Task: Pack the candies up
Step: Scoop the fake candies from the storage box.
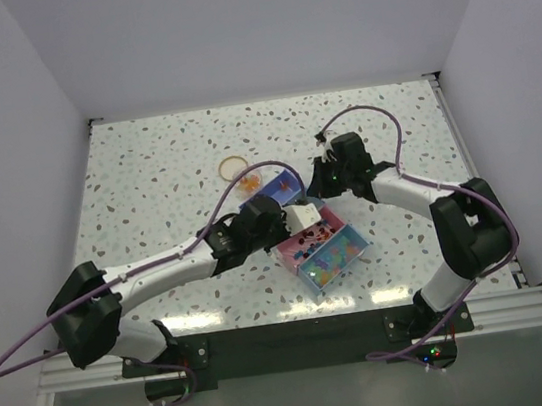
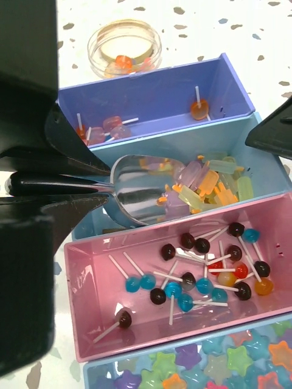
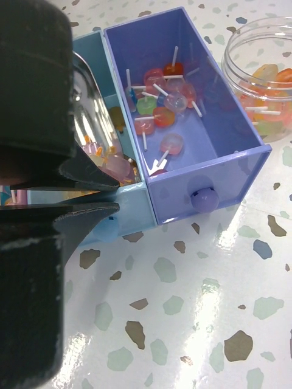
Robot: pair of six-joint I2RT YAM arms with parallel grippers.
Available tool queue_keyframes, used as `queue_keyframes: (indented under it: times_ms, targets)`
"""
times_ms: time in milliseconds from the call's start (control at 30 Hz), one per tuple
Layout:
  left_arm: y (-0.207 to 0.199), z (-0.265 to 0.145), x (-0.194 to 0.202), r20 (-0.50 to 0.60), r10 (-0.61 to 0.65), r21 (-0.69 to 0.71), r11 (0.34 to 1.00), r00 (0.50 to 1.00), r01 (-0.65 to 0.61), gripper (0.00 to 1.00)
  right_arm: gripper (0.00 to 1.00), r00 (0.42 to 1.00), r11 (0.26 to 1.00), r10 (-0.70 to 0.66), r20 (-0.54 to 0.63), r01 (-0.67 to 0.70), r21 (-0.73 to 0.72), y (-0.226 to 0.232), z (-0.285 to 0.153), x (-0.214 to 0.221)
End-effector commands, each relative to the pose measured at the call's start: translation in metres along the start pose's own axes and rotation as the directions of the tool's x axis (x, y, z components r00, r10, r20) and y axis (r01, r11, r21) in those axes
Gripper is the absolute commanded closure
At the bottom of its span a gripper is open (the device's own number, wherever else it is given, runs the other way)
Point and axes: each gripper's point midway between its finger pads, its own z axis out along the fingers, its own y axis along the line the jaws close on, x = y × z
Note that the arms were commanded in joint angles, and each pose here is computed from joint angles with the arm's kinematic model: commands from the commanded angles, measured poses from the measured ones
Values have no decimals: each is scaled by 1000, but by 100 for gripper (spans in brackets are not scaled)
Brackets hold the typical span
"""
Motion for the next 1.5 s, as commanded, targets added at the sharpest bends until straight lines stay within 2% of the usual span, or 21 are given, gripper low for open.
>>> queue_keyframes:
  times_ms: [0, 33, 67, 200, 400, 467, 500, 533, 900, 1133, 1300, 1367, 1467]
  targets:
    - [-18, 27, -40, 152, -108, 86, 992, 982, 96, 100, 100, 955, 995, 97, -282, -94, 25, 1, 8, 85]
    - [-15, 29, -42, 134, -140, 88, 988, 981, 129, 100, 100, 951, 995, 99, -291, -96, 25, 2, 7, 87]
    - [-25, 31, -27, 65, -169, 135, 978, 984, 159, 100, 100, 948, 995, 101, -301, -100, 19, 3, 7, 88]
    - [-31, 42, 6, -117, -310, 182, 927, 944, 327, 100, 100, 941, 994, 110, -321, -108, 23, 2, 7, 93]
    - [-37, 43, 17, -248, -311, 205, 909, 917, 364, 99, 100, 938, 994, 107, -331, -108, 14, 4, 9, 93]
    - [-45, 42, 29, -319, -293, 224, 901, 901, 372, 96, 100, 937, 994, 109, -331, -110, 15, 3, 9, 94]
    - [-45, 42, 27, -328, -290, 232, 898, 899, 374, 96, 100, 937, 994, 110, -330, -111, 13, 4, 9, 94]
    - [-48, 39, 33, -358, -284, 235, 894, 889, 381, 100, 100, 938, 994, 108, -330, -111, 10, 5, 9, 94]
    - [-53, 15, 58, -425, -287, 196, 897, 858, 397, 100, 100, 937, 994, 108, -332, -111, 10, 4, 7, 95]
    - [-61, 6, 75, -488, -274, 194, 892, 829, 409, 95, 100, 935, 993, 115, -336, -119, 7, 5, 9, 97]
    - [-62, 8, 74, -493, -270, 205, 888, 827, 412, 92, 100, 935, 993, 115, -336, -121, 4, 4, 9, 99]
    - [-63, 9, 74, -498, -267, 211, 886, 825, 414, 99, 100, 934, 992, 118, -337, -125, 3, 4, 9, 100]
    - [-64, 15, 71, -488, -274, 215, 882, 828, 419, 100, 100, 935, 993, 115, -335, -121, 2, 4, 10, 100]
